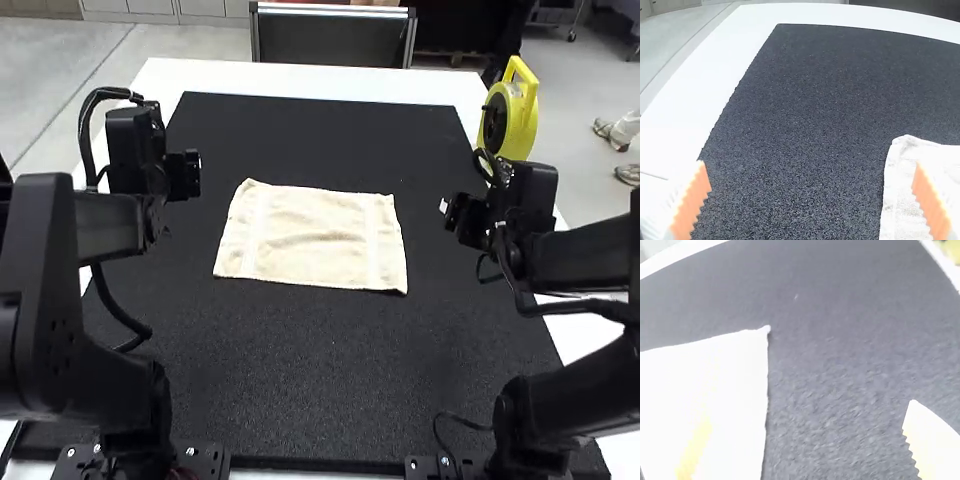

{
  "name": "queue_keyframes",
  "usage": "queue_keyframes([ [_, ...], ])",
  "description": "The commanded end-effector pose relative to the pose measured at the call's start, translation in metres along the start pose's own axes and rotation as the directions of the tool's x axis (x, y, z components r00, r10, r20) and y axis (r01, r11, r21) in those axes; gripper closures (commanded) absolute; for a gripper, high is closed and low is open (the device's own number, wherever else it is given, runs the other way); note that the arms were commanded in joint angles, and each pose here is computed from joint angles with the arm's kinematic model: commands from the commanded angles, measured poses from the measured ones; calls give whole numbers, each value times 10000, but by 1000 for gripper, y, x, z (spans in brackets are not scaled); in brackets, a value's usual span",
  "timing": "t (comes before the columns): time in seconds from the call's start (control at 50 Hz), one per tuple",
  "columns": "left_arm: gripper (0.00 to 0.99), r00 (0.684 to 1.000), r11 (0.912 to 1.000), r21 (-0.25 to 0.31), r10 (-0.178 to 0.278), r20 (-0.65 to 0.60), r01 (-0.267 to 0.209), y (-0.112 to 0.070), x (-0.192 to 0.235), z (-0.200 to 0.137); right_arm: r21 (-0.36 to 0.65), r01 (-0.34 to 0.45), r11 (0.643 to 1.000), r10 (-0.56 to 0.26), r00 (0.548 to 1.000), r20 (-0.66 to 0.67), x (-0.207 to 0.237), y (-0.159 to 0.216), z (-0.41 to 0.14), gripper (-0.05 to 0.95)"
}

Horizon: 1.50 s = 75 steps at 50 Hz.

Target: Fold the towel.

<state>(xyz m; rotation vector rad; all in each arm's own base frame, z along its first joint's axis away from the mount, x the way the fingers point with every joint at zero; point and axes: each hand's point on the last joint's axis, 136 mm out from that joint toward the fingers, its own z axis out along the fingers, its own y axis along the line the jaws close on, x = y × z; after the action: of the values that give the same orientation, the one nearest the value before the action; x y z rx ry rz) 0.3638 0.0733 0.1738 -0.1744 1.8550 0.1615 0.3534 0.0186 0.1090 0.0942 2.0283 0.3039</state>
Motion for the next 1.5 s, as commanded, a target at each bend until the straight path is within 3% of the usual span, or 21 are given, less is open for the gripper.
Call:
queue_keyframes([
  [0.0,41,9999,9991,427,85,-87,-81,-6,7,7,-702,72,9975,-100,9992,-396,5,14,12,10],
  [0.18,43,9909,9876,879,1327,-214,-1304,-14,19,17,-679,272,9973,-281,9995,-123,1,17,24,-5],
  [0.36,61,9901,9889,499,1395,151,-1401,-9,19,32,-469,594,9971,-568,9969,547,-13,18,28,-2],
  [0.54,38,9869,9826,1003,1594,-246,-1562,-17,34,54,-456,555,9974,-546,9983,208,0,15,47,3],
  [0.74,41,9853,9691,1848,1699,-196,-1635,-32,34,74,-810,546,9952,-541,9985,89,4,17,65,3],
  [0.94,59,9851,9387,3058,1716,-147,-1590,-63,38,87,-1371,507,9893,-533,9985,-155,6,25,80,3],
  [1.1,57,9847,9277,3465,1666,-512,-1389,-76,53,101,-1908,496,9804,-564,9979,-307,7,34,91,3],
  [1.24,59,9839,9264,3528,1652,-681,-1311,-77,61,112,-2302,451,9721,-561,9976,-413,7,44,99,3],
  [1.4,57,9864,9356,3358,1435,-801,-1089,-75,65,127,-2790,391,9595,-549,9973,-491,6,59,109,3],
  [1.48,57,9888,9382,3378,1142,-964,-754,-76,68,132,-2828,364,9585,-548,9969,-573,9,61,117,3],
])
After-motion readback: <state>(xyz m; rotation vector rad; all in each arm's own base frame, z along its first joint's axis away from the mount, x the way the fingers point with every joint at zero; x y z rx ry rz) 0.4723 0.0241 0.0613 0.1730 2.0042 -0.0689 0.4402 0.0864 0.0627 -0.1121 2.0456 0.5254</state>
